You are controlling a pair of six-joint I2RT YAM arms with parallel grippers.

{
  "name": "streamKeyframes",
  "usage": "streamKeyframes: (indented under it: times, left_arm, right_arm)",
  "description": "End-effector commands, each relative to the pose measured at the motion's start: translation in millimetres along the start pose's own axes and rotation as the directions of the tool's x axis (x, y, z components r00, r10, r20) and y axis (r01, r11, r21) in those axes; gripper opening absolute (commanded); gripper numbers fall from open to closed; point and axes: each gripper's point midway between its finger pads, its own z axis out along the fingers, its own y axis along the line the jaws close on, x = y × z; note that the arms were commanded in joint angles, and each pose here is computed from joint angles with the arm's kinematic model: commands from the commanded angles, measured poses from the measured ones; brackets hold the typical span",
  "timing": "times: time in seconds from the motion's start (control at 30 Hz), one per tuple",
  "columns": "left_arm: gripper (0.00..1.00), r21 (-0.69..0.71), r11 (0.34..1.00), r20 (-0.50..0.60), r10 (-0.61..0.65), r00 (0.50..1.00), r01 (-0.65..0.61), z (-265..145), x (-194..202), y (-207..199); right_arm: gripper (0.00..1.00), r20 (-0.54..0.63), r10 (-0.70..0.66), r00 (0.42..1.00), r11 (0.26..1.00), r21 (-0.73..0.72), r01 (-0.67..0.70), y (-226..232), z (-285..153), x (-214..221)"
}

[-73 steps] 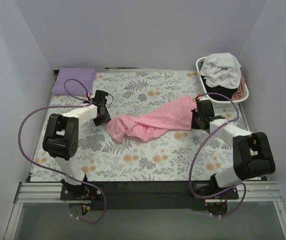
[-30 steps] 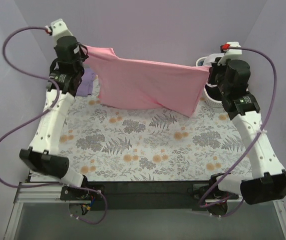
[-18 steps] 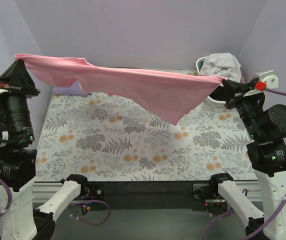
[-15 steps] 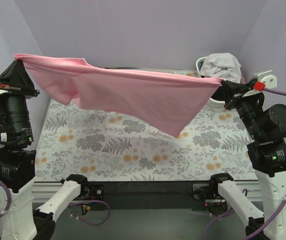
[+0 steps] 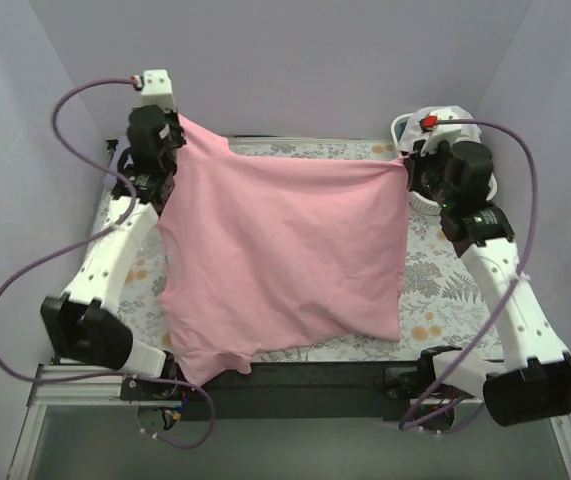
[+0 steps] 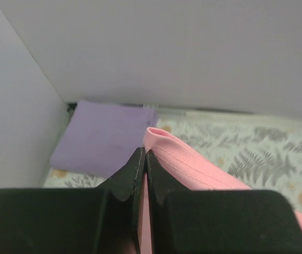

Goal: Fold and stack the t-shirts
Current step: Flatten the tshirt out

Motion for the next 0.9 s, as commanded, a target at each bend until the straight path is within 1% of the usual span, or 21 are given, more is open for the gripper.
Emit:
streamKeyframes:
  times: [0.0,0.03,0.07,0.1,0.17,0.2,0.23,0.27,0.3,0.33,0.47,0.6,0.63,0.67,0.7,0.73,0.77,0.8,0.87]
  left_arm:
    - [0.00,-0.001,0.999,-0.118,0.039,0.992,-0.039,43.0,81.6,-15.8]
    - [0.00,0.005,0.999,-0.165,0.046,0.985,-0.046,51.1,112.2,-18.3]
    - [0.00,0.004,0.999,-0.180,0.038,0.983,-0.038,63.2,131.8,-21.6]
    - [0.00,0.003,0.999,-0.253,0.034,0.967,-0.034,76.4,174.6,-27.8]
    - [0.00,0.011,1.000,-0.317,0.031,0.948,-0.029,92.2,213.8,-34.2]
    - [0.00,0.018,0.999,-0.379,0.046,0.924,-0.042,101.1,253.4,-39.2]
    - [0.00,0.020,0.999,-0.398,0.042,0.917,-0.037,106.3,267.8,-41.1]
    - [0.00,0.020,0.999,-0.404,0.039,0.914,-0.033,112.9,274.1,-43.6]
    - [0.00,0.022,0.999,-0.425,0.043,0.904,-0.037,116.1,288.4,-45.1]
    - [0.00,0.024,0.999,-0.455,0.044,0.889,-0.037,118.6,309.3,-47.5]
    - [0.00,0.049,0.999,-0.490,0.042,0.871,-0.020,122.4,336.0,-53.0]
    - [0.00,0.039,0.999,-0.518,0.043,0.854,-0.027,116.2,348.7,-50.2]
    - [0.00,0.031,0.999,-0.517,0.037,0.855,-0.025,114.6,346.6,-48.0]
    - [0.00,0.026,1.000,-0.498,0.026,0.867,-0.015,113.0,332.9,-46.7]
    - [0.00,0.026,1.000,-0.492,0.019,0.870,-0.007,110.7,327.7,-46.4]
    - [0.00,0.020,1.000,-0.498,0.017,0.867,-0.008,104.6,328.3,-43.7]
    - [0.00,0.017,1.000,-0.488,0.010,0.873,-0.002,101.8,320.2,-42.2]
    - [0.00,0.013,1.000,-0.464,-0.005,0.886,0.013,99.3,303.3,-40.8]
    - [0.00,0.000,1.000,-0.466,-0.009,0.885,0.010,89.0,299.6,-35.1]
  right_arm:
    - [0.01,-0.109,-0.009,0.994,0.996,0.085,0.019,-18.7,52.7,64.4]
    - [0.01,-0.134,0.002,0.991,0.995,0.103,0.012,-21.4,63.6,80.7]
    - [0.01,-0.172,0.013,0.985,0.992,0.129,0.009,-27.2,74.3,103.6]
    - [0.01,-0.208,0.024,0.978,0.991,0.136,0.005,-29.9,95.7,127.4]
    - [0.01,-0.243,0.045,0.969,0.989,0.145,-0.009,-33.9,116.4,153.0]
    - [0.01,-0.280,0.048,0.959,0.990,0.141,-0.008,-34.4,134.1,177.9]
    - [0.01,-0.304,0.052,0.951,0.990,0.139,-0.010,-35.6,141.8,190.8]
    - [0.01,-0.307,0.056,0.950,0.991,0.135,-0.015,-38.8,152.6,192.6]
    - [0.01,-0.359,0.063,0.931,0.992,0.126,-0.018,-39.0,162.7,218.9]
    - [0.01,-0.377,0.068,0.924,0.992,0.124,-0.023,-41.0,167.4,228.5]
    - [0.01,-0.421,0.088,0.903,0.993,0.111,-0.046,-49.0,182.5,256.9]
    - [0.01,-0.420,0.101,0.902,0.992,0.108,-0.061,-53.8,184.3,258.2]
    - [0.01,-0.421,0.106,0.901,0.992,0.112,-0.064,-55.0,182.9,258.8]
    - [0.01,-0.416,0.116,0.902,0.990,0.122,-0.071,-58.6,181.2,256.8]
    - [0.01,-0.405,0.120,0.907,0.989,0.126,-0.074,-59.4,178.8,250.6]
    - [0.01,-0.403,0.128,0.906,0.988,0.129,-0.082,-59.0,175.6,250.5]
    - [0.01,-0.400,0.130,0.907,0.988,0.130,-0.084,-59.2,173.4,248.4]
    - [0.01,-0.385,0.129,0.914,0.988,0.131,-0.084,-59.5,171.1,240.2]
    - [0.01,-0.390,0.134,0.911,0.987,0.133,-0.089,-57.7,163.8,241.8]
